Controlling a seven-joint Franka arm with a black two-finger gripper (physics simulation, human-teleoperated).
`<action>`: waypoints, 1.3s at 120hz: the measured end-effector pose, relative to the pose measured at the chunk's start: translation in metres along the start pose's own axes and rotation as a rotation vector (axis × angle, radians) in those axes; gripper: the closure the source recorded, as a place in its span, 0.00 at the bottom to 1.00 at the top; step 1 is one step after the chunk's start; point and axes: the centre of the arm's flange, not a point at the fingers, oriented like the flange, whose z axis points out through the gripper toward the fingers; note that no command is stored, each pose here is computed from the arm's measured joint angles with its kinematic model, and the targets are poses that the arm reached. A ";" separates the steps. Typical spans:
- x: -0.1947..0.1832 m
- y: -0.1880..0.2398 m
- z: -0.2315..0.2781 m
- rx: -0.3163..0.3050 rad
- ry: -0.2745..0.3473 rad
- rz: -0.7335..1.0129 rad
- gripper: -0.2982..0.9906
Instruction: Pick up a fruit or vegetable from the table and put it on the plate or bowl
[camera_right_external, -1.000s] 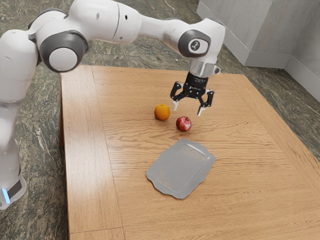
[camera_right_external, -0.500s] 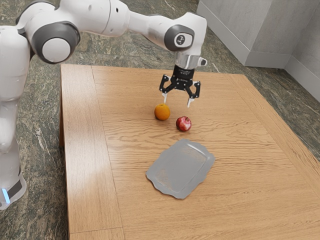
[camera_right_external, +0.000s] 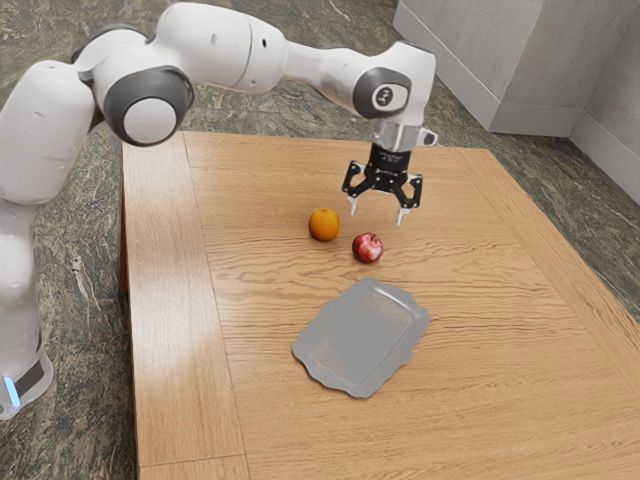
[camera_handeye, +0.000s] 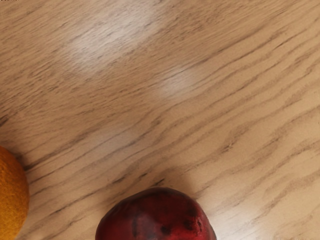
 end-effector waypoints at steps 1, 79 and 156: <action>0.000 0.000 0.000 0.000 0.000 0.002 0.23; -0.013 0.016 0.041 0.030 -0.056 0.064 0.23; -0.001 0.017 0.071 0.031 -0.107 0.043 0.39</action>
